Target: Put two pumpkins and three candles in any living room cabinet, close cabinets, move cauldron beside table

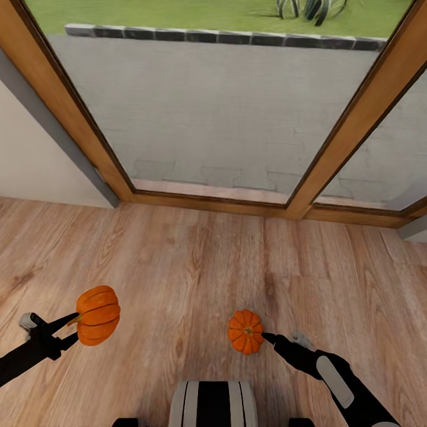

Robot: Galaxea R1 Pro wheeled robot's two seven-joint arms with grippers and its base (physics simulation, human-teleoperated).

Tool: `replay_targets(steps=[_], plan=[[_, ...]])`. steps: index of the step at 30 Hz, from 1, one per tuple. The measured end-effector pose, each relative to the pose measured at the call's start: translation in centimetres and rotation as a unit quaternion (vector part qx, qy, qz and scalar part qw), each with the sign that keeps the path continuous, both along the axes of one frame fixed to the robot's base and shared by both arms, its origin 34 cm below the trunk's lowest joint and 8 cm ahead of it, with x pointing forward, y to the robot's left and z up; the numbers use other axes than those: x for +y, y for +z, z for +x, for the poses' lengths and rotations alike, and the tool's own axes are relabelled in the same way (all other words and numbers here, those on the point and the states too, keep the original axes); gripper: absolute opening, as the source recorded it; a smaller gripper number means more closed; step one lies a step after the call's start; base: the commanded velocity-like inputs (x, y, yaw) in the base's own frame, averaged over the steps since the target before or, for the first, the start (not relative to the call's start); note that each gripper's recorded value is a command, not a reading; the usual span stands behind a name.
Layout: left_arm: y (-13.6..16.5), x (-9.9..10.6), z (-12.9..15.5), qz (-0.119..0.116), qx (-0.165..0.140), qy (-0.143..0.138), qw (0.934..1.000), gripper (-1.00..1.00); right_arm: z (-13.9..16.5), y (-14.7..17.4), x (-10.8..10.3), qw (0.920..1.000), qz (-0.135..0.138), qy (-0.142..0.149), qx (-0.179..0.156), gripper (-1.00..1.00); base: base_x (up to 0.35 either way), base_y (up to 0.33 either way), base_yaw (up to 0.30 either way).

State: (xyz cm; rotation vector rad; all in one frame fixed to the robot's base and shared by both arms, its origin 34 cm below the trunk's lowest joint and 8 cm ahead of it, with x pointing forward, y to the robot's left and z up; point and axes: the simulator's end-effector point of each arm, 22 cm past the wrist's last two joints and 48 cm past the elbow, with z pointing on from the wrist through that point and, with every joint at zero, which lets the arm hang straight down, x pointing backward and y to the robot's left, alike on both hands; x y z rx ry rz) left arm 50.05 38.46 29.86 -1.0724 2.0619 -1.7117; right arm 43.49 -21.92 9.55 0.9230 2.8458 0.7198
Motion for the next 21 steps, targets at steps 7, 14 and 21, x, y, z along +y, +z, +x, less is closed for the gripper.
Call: replay_targets(steps=[7,14,21], plan=[[0.09,0.01,0.11,0.000,-0.002,0.000,1.0000,-1.00,0.01,0.00,0.00,1.0000,0.000,0.000,0.000,1.00,0.011,0.012,0.000],[0.07,-0.02,0.06,0.000,-0.001,0.000,1.0000,-1.00,0.03,0.01,0.00,1.0000,0.000,0.000,-0.001,1.00,0.090,0.081,0.000],[0.09,-0.05,0.09,0.000,-0.002,-0.001,1.0000,-1.00,0.03,0.00,-0.01,1.0000,0.000,0.000,-0.001,1.00,0.086,0.060,0.000]])
